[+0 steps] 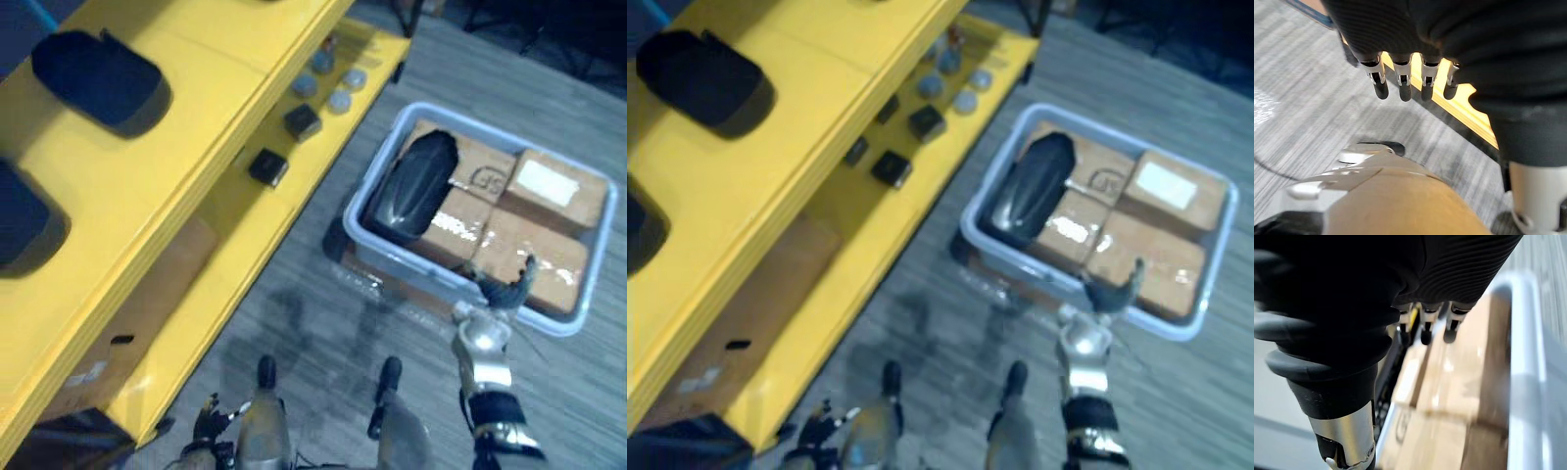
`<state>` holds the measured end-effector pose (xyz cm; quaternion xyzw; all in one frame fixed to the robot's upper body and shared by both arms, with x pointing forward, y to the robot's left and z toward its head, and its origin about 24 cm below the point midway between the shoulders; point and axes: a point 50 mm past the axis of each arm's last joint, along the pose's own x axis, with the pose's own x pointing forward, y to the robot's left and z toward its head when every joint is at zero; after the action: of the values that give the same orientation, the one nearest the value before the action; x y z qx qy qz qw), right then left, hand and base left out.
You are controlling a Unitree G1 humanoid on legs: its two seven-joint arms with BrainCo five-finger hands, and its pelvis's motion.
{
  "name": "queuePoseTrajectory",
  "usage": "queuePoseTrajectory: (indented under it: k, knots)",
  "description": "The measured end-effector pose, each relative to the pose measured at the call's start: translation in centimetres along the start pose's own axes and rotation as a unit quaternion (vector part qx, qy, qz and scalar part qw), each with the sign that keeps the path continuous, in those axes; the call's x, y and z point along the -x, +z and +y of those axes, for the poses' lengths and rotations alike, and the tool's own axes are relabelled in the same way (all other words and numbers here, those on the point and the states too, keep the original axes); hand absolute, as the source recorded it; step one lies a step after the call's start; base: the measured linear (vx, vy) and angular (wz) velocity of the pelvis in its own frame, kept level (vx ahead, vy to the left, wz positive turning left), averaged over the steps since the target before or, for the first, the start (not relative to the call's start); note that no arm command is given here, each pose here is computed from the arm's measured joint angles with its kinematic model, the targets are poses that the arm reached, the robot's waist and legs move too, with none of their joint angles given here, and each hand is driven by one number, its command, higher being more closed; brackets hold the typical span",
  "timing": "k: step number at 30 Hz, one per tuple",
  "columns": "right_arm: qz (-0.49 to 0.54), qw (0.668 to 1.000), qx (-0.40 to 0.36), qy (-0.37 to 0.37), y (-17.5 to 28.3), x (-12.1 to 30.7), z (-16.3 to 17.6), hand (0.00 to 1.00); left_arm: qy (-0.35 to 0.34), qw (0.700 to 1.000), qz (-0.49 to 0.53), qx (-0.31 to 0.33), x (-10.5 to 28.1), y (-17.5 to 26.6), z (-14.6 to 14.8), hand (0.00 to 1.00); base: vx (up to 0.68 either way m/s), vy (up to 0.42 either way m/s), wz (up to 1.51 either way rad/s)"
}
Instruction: Walk over and take plastic housings, then place them on the shelf
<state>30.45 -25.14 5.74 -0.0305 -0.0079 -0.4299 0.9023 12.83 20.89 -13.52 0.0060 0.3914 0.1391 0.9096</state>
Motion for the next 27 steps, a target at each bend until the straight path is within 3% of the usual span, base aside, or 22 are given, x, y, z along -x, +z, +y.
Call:
queuePoseTrajectory:
  k: [8, 21, 27]
  knots:
    - [-0.049, 0.997, -0.052, -0.035, 6.6, -4.2, 1.2, 0.0, -0.002, 1.0, -0.002, 0.018, -0.1, 0.2, -0.1, 0.0, 0.01, 0.001, 0.05]
    - [0.013, 0.998, 0.015, -0.053, 8.6, -8.3, 0.1, 0.0, -0.038, 0.998, -0.024, 0.035, -0.8, 1.8, -2.2, 0.0, -0.05, 0.008, 0.08]
    - [-0.013, 0.995, 0.08, -0.056, 10.5, -10.1, -1.5, 0.0, -0.053, 0.998, -0.027, 0.036, -0.8, 2.0, -2.9, 0.0, -0.05, 0.023, 0.12]
